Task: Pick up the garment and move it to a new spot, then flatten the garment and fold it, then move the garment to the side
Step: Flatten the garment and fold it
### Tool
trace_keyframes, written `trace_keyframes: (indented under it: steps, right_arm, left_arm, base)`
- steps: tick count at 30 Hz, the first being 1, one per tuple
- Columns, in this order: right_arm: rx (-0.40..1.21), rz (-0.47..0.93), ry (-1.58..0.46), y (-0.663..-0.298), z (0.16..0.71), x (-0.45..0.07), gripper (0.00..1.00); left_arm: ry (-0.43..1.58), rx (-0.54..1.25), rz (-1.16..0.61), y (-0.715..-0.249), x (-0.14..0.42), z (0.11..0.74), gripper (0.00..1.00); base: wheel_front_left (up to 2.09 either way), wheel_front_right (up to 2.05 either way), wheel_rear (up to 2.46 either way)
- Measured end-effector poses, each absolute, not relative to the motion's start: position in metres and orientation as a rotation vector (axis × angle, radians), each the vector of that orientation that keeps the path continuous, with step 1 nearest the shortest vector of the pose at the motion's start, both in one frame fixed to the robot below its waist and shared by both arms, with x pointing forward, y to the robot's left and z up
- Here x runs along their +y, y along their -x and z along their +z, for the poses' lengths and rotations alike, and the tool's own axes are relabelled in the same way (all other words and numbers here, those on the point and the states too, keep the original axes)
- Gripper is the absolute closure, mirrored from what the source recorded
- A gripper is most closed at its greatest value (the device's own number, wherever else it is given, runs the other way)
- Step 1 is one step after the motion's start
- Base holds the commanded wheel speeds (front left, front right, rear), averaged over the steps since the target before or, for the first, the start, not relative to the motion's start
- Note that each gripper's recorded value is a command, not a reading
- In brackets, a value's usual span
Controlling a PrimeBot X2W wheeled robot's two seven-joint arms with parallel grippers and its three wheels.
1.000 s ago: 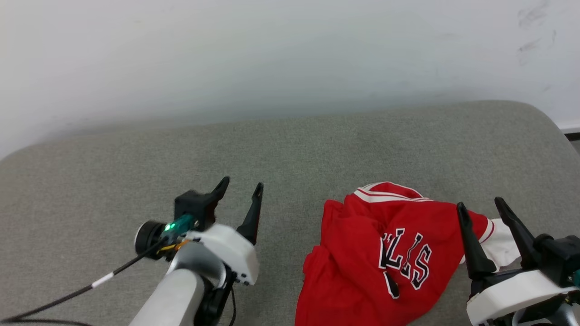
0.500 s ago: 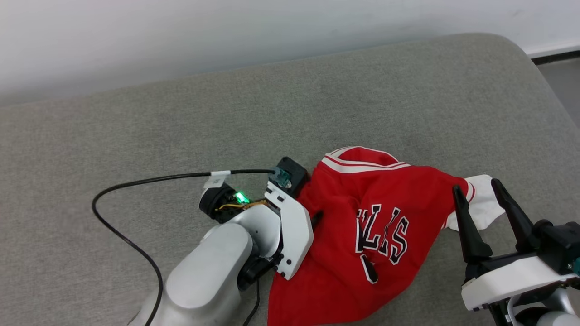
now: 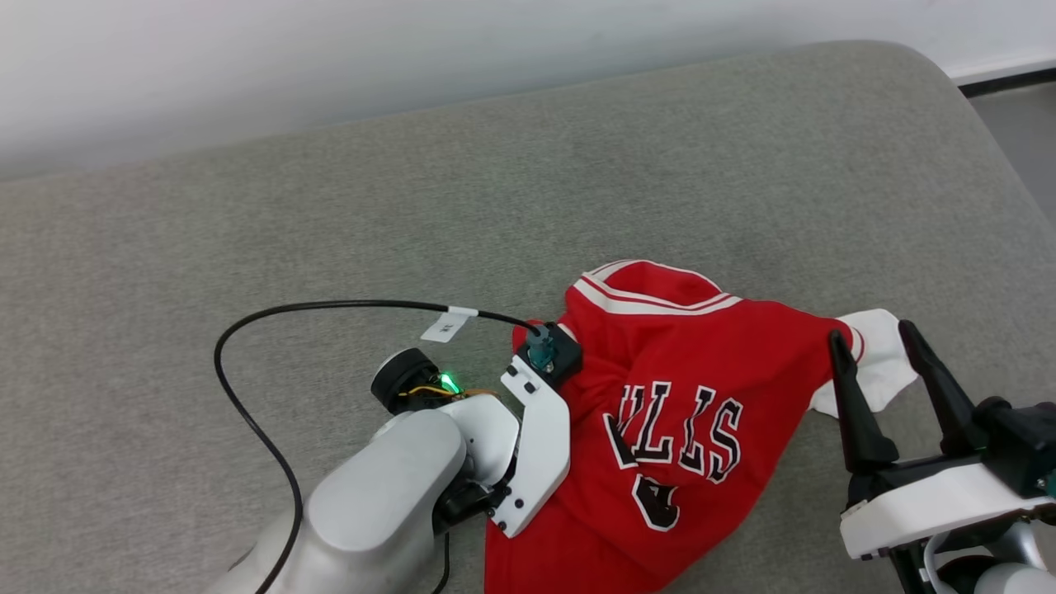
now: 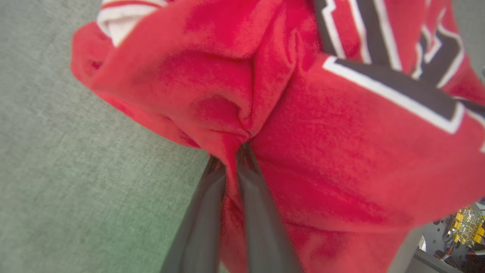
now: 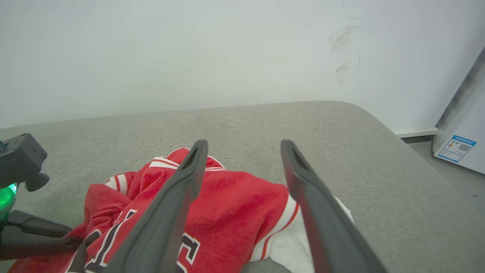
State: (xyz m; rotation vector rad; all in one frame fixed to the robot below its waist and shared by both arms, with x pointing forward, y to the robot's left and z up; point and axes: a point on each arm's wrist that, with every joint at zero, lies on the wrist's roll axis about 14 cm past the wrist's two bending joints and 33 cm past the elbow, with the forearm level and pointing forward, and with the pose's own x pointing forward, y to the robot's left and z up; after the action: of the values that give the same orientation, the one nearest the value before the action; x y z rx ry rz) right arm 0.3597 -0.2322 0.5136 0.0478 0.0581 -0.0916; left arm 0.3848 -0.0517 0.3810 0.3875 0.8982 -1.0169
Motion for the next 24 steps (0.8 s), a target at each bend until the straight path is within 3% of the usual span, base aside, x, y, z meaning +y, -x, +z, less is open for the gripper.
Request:
trace_keyframes:
  steps: [7, 12, 16, 24]
  right_arm:
    - [0.012, -0.042, -0.043, -0.369, 0.529, -0.218, 0.0]
    - [-0.014, 0.008, -0.049, -0.373, 0.539, -0.203, 0.0]
    - [-0.033, 0.054, -0.057, -0.375, 0.546, -0.188, 0.0]
    - [-0.053, 0.105, -0.062, -0.369, 0.555, -0.172, 0.0]
  left_arm:
    - [-0.33, 0.622, -0.865, -0.428, -0.029, 0.431, 1.0]
    - [-0.268, 0.515, -0.742, -0.425, 0.007, 0.46, 1.0]
    - [-0.181, 0.542, -0.61, -0.399, 0.048, 0.454, 1.0]
    - [0.075, 0.808, -0.36, -0.299, 0.105, 0.394, 1.0]
  base:
    - [0.0, 0.0, 0.0]
    - [0.0, 0.0, 0.0]
    - [0.0, 0.0, 0.0]
    - [0.0, 0.0, 0.0]
